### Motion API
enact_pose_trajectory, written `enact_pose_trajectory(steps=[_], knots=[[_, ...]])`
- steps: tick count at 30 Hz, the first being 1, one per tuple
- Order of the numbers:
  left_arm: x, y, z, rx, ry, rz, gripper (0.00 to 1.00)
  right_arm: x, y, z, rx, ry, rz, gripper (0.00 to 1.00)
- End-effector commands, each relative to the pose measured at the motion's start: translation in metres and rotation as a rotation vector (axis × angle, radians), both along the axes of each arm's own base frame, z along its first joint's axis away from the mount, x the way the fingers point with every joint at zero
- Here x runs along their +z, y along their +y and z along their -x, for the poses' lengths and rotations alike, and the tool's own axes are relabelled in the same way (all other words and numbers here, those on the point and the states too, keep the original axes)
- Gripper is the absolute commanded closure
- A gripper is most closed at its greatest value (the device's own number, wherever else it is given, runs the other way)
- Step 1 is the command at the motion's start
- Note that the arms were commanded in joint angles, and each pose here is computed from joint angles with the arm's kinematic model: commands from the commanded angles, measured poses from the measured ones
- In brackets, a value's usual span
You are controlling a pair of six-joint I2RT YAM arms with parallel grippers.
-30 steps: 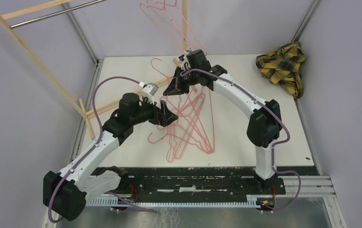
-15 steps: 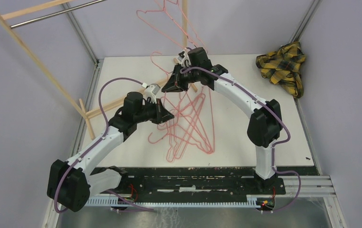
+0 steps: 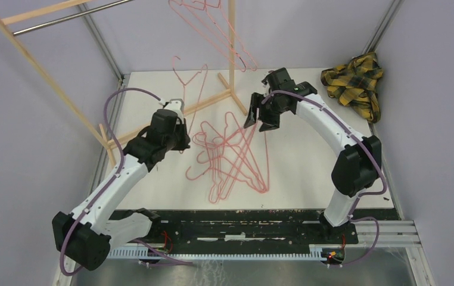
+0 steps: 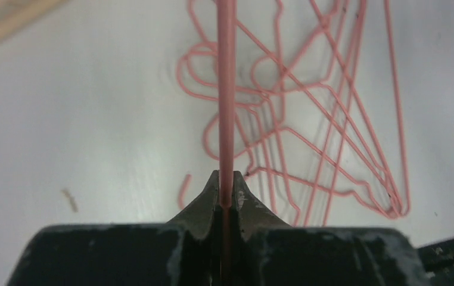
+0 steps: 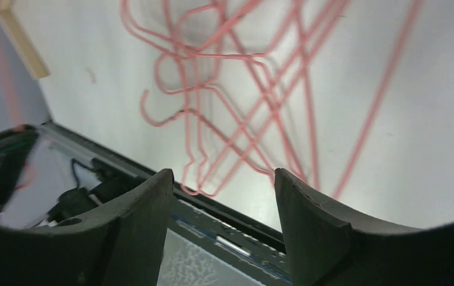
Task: Organize the hangers
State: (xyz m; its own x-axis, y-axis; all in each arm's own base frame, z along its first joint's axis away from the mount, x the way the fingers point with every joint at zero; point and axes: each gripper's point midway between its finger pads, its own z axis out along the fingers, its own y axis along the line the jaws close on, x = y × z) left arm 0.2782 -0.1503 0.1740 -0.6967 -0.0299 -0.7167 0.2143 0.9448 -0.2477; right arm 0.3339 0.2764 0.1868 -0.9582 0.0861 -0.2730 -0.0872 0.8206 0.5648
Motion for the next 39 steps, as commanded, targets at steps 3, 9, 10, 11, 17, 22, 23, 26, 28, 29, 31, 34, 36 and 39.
enact_pose_trajectory(steps=[3, 9, 10, 11, 17, 22, 23, 26, 28, 29, 31, 34, 36, 39], knots=[[0.099, 0.087, -0.018, 0.369, -0.295, -0.220, 0.97, -0.011, -0.066, 0.011, 0.019, -0.090, 0.283, 0.28], [0.152, 0.101, -0.042, 0.489, -0.427, -0.249, 0.97, -0.014, -0.071, 0.005, 0.032, -0.122, 0.319, 0.25], [0.158, 0.103, -0.046, 0.506, -0.443, -0.257, 0.97, -0.014, -0.071, 0.004, 0.034, -0.122, 0.321, 0.24], [0.163, 0.103, -0.051, 0.512, -0.461, -0.258, 0.97, -0.014, -0.071, 0.004, 0.036, -0.125, 0.321, 0.24], [0.185, 0.092, -0.084, 0.513, -0.510, -0.285, 0.97, -0.017, -0.073, 0.002, 0.036, -0.134, 0.335, 0.22], [0.192, 0.084, -0.104, 0.516, -0.513, -0.277, 0.97, -0.016, -0.077, 0.001, 0.031, -0.144, 0.349, 0.21], [0.193, 0.082, -0.107, 0.517, -0.514, -0.271, 0.97, -0.016, -0.078, 0.001, 0.028, -0.145, 0.352, 0.21], [0.192, 0.077, -0.117, 0.510, -0.509, -0.261, 0.97, -0.016, -0.081, -0.001, 0.024, -0.149, 0.358, 0.19], [0.191, 0.075, -0.122, 0.513, -0.502, -0.257, 0.97, -0.016, -0.083, -0.002, 0.021, -0.151, 0.363, 0.17], [0.192, 0.074, -0.125, 0.516, -0.505, -0.250, 0.97, -0.016, -0.084, -0.003, 0.020, -0.153, 0.365, 0.17], [0.192, 0.073, -0.130, 0.512, -0.498, -0.237, 0.97, -0.015, -0.086, -0.005, 0.019, -0.152, 0.365, 0.16], [0.188, 0.073, -0.140, 0.509, -0.462, -0.238, 0.97, -0.018, -0.086, -0.007, 0.022, -0.142, 0.360, 0.16], [0.184, 0.072, -0.146, 0.507, -0.444, -0.241, 0.97, -0.020, -0.086, -0.008, 0.022, -0.134, 0.356, 0.16], [0.182, 0.069, -0.154, 0.497, -0.426, -0.241, 0.97, -0.023, -0.086, -0.008, 0.023, -0.120, 0.352, 0.16]])
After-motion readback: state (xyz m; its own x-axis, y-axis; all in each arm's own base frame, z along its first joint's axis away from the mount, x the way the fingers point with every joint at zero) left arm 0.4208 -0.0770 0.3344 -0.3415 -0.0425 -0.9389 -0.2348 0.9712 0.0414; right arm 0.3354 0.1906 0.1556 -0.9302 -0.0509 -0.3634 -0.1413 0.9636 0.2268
